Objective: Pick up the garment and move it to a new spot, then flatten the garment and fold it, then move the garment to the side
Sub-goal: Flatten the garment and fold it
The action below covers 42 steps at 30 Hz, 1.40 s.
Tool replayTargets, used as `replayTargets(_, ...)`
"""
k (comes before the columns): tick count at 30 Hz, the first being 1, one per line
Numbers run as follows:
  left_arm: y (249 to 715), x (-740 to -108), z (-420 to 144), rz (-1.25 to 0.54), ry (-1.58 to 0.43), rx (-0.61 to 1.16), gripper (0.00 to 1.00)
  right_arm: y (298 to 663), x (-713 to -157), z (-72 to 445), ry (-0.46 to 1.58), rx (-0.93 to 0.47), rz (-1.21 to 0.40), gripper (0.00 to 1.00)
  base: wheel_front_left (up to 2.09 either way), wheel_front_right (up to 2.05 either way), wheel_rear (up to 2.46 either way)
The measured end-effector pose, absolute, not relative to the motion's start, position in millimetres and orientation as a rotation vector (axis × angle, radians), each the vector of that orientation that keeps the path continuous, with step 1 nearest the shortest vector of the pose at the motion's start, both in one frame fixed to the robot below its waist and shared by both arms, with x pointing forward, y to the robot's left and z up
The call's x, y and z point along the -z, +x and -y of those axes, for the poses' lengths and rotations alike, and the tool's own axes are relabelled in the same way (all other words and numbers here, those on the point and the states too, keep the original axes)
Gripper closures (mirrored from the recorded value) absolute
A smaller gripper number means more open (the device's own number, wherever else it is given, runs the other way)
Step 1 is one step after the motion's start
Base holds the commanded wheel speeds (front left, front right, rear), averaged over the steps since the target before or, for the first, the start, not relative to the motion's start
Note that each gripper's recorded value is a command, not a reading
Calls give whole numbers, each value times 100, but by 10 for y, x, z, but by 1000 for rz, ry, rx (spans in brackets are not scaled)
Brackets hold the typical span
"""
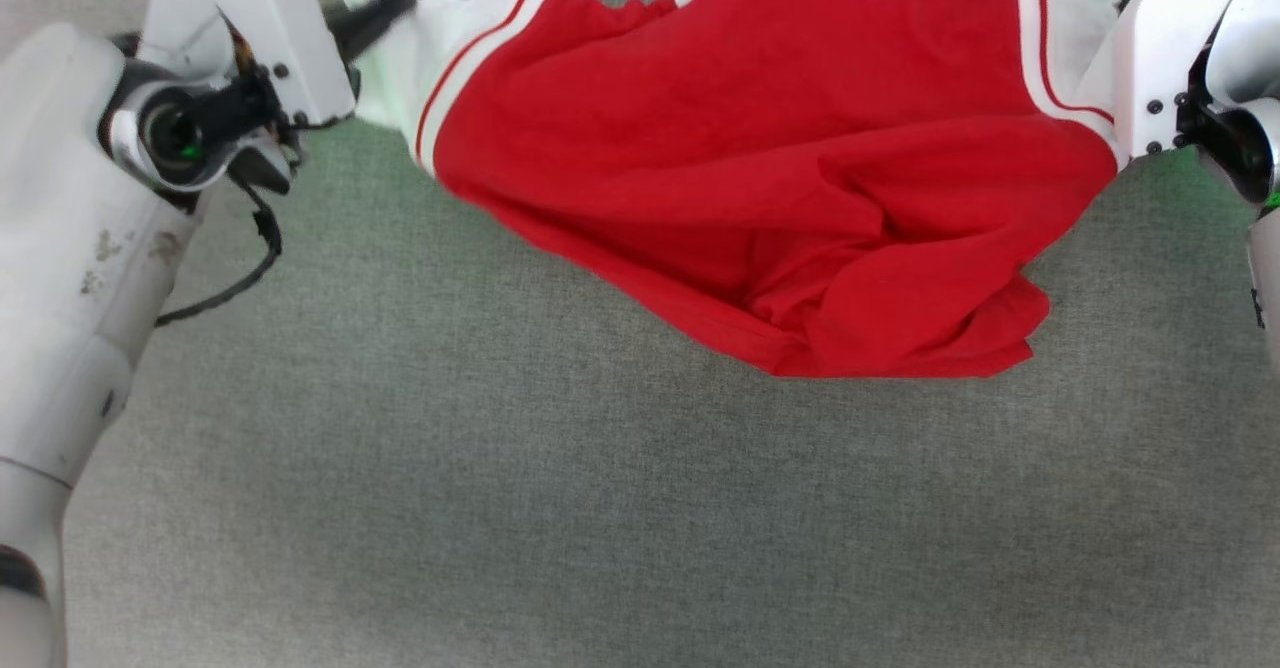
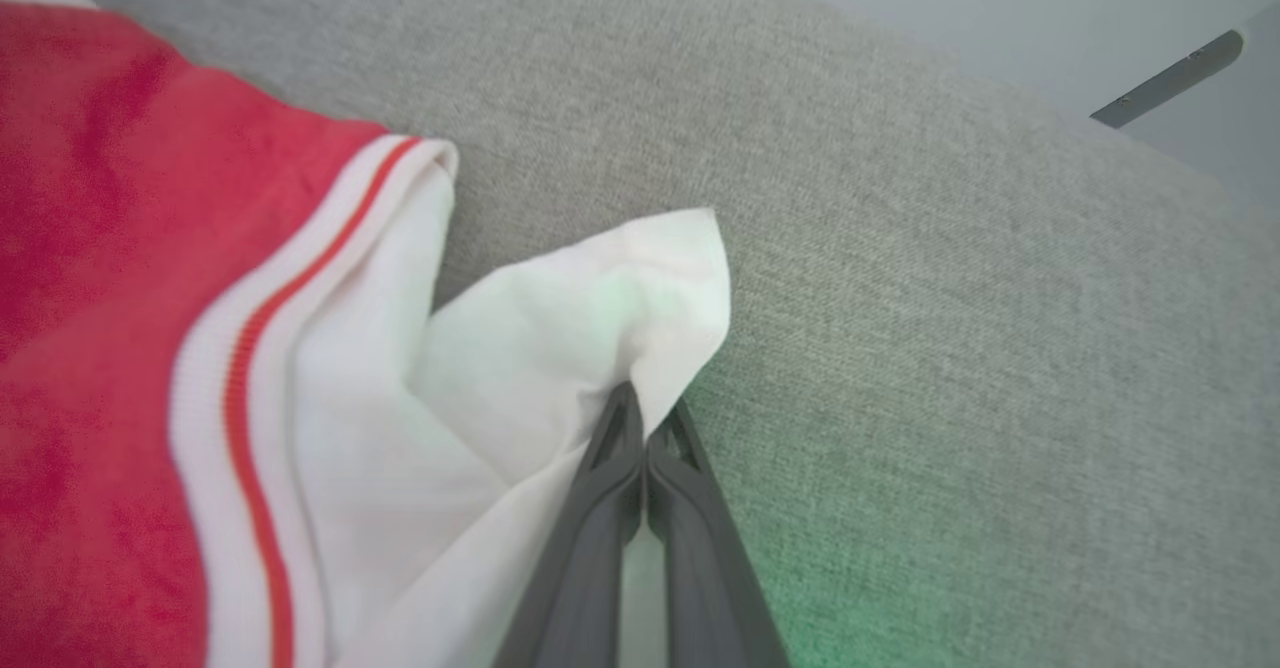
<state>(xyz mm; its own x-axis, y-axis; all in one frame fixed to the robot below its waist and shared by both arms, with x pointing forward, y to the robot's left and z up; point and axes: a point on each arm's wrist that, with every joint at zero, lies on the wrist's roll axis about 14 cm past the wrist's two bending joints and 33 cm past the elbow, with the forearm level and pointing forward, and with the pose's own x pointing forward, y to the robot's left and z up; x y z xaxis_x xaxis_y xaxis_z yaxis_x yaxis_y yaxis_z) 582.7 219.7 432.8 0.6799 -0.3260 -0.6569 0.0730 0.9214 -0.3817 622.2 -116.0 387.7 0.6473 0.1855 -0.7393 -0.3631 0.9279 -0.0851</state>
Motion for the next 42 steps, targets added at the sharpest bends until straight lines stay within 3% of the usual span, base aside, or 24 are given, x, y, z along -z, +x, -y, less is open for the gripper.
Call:
replayTargets(12,6238,-5768,-2265,-197,-397,233,100,6631,-5058,1522,-34,-175,-361,100,0,0,0)
replayTargets(20,6596,-6359,-2447,92,-379,161,100,7048,-5890,1697,124,-73,-33,100,0,0,0)
replayTargets(29,6830,-7670,-2463,489,-466,168,100,7200,-7299,2092,208,50,394,100,0,0,0)
replayTargets(35,6782,-7618,-2225,471,-517,236,100,7194,-7437,2108,182,52,418,100,0,0,0)
replayTargets(42,6591,-6678,-2112,248,-585,285,100,7150,-6614,2127,124,32,257,100,0,0,0)
